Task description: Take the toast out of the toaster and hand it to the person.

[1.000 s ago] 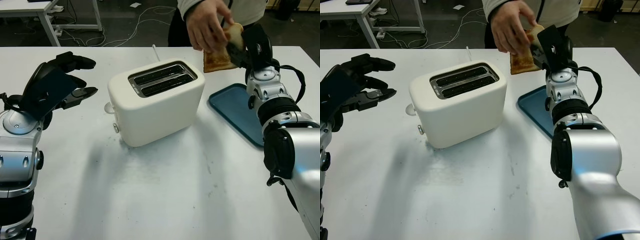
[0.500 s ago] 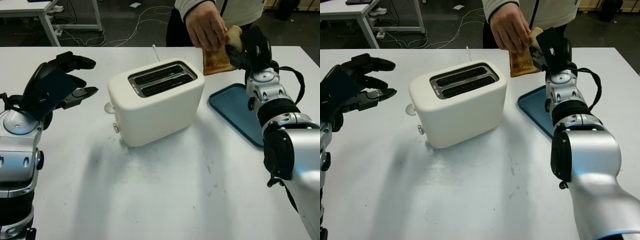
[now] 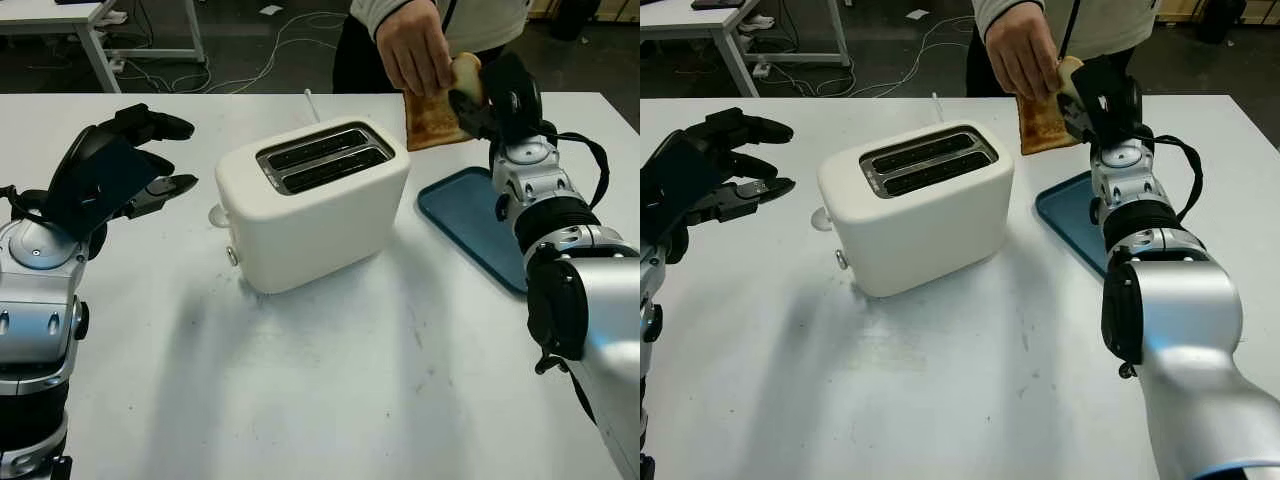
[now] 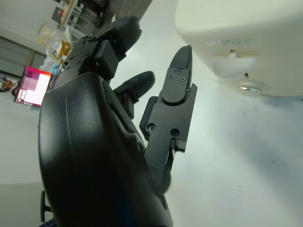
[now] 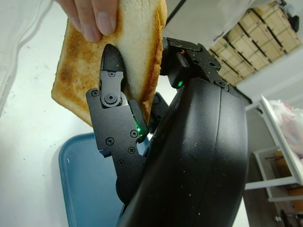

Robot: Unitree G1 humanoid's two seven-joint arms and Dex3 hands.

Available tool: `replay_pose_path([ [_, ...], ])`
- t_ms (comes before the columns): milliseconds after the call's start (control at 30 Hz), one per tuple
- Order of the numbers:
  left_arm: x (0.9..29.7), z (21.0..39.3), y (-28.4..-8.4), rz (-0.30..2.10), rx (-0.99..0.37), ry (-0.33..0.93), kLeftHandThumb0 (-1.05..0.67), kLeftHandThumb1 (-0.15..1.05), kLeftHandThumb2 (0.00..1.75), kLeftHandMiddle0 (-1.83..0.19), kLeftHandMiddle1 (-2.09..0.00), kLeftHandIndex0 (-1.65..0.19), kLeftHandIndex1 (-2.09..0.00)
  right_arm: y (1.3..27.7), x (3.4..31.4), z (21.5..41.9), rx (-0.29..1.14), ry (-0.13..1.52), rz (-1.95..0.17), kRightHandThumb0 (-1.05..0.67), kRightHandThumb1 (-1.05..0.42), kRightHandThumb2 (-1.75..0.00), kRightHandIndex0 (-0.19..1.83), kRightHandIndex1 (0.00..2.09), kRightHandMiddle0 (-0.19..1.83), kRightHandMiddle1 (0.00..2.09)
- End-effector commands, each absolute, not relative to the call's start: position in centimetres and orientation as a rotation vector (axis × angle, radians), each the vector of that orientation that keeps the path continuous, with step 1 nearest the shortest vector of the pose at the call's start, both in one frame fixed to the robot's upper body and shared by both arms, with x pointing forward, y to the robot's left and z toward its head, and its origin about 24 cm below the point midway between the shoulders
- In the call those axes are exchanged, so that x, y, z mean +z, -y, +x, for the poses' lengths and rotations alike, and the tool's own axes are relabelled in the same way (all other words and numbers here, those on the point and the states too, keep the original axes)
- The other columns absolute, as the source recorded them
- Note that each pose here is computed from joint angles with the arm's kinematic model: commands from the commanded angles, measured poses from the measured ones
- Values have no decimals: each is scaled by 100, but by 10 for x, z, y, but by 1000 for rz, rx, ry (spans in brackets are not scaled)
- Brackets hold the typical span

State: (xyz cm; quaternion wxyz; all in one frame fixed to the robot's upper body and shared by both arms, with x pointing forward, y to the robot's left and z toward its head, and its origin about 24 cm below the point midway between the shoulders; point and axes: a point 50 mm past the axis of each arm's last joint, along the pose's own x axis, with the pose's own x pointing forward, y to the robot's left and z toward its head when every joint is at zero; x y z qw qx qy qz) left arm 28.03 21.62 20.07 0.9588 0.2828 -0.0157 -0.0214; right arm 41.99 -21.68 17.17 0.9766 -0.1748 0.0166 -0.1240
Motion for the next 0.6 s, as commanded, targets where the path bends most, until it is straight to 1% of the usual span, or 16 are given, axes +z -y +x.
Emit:
replay_pose_path([
  [0, 206, 280, -217, 591, -36, 53, -19, 89, 17, -16, -122, -28, -78, 219, 175, 420, -261, -19, -357, -32, -92, -38, 84, 175, 50, 175],
  [100, 206, 280, -218, 593, -35, 53, -21, 89, 16, -16, -122, -27, -79, 218, 175, 420, -258, -19, -356, -33, -92, -38, 84, 175, 52, 175],
  [167, 205, 280, -218, 590, -34, 50, -19, 89, 17, -16, -121, -27, -79, 218, 175, 420, -247, -20, -365, -34, -92, -39, 86, 175, 54, 175],
  [267, 205, 280, -218, 583, -30, 48, -17, 89, 17, -16, -121, -27, -79, 219, 173, 420, -214, -29, -368, -37, -92, -40, 82, 175, 50, 175],
  [333, 204, 280, -218, 587, -30, 52, -17, 89, 17, -16, -121, -27, -79, 219, 173, 419, -204, -32, -379, -42, -92, -35, 83, 175, 51, 175],
  [367, 204, 280, -217, 596, -32, 55, -18, 89, 17, -16, -122, -27, -79, 220, 173, 419, -204, -29, -402, -50, -92, -29, 79, 169, 55, 159],
  [400, 204, 280, -217, 596, -35, 54, -18, 89, 17, -17, -122, -28, -79, 220, 173, 419, -201, -27, -412, -54, -92, -26, 77, 155, 62, 135],
  [433, 204, 280, -218, 591, -35, 51, -19, 89, 17, -17, -122, -28, -79, 220, 173, 419, -191, -24, -413, -60, -92, -23, 73, 129, 66, 108],
  [467, 204, 281, -218, 589, -33, 47, -21, 89, 17, -16, -121, -27, -79, 221, 172, 419, -172, -26, -387, -69, -92, -22, 66, 83, 65, 65],
  [500, 204, 281, -218, 587, -31, 43, -22, 89, 17, -16, -121, -27, -79, 221, 171, 419, -154, -28, -361, -74, -92, -22, 61, 54, 64, 40],
  [533, 204, 280, -218, 585, -32, 46, -22, 89, 17, -15, -121, -27, -79, 222, 171, 418, -128, -27, -360, -78, -92, -22, 58, 35, 63, 24],
  [567, 203, 280, -218, 584, -33, 51, -21, 89, 17, -16, -121, -27, -80, 222, 171, 418, -100, -27, -374, -82, -92, -27, 47, 17, 53, 10],
])
